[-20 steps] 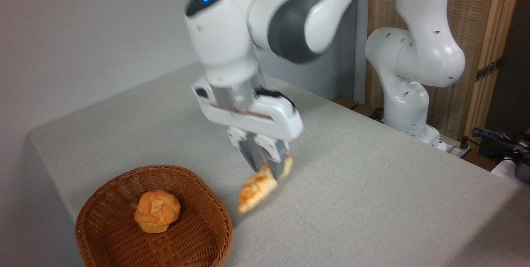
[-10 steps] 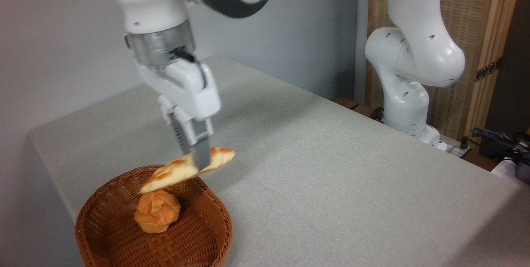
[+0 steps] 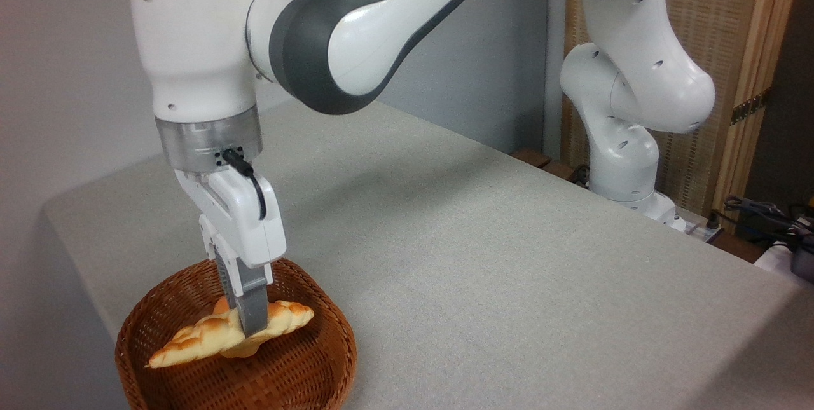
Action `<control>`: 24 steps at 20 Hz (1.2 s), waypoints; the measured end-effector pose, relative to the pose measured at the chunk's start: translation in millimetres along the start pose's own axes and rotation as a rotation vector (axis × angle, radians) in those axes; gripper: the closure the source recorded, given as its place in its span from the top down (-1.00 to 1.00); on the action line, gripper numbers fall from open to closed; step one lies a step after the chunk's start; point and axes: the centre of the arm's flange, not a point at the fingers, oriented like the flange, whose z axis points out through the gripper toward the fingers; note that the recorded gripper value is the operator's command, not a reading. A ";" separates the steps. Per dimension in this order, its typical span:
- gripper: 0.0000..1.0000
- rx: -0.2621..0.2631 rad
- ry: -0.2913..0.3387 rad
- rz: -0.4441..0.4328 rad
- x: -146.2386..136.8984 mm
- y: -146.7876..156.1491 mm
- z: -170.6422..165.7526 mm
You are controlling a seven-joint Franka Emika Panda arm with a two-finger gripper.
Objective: Put bread into the basket
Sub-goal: 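Lower the roll into the basket beside the bun and open the gripper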
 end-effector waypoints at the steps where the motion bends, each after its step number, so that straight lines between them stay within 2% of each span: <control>1: 1.00 -0.004 -0.001 0.005 2.4 1.9 2.2; 17: 1.00 -0.007 0.001 0.014 7.2 5.9 3.2; 20: 1.00 0.009 0.014 0.007 4.9 1.4 -7.9; 24: 1.00 0.048 0.046 -0.031 -13.2 -13.7 -44.3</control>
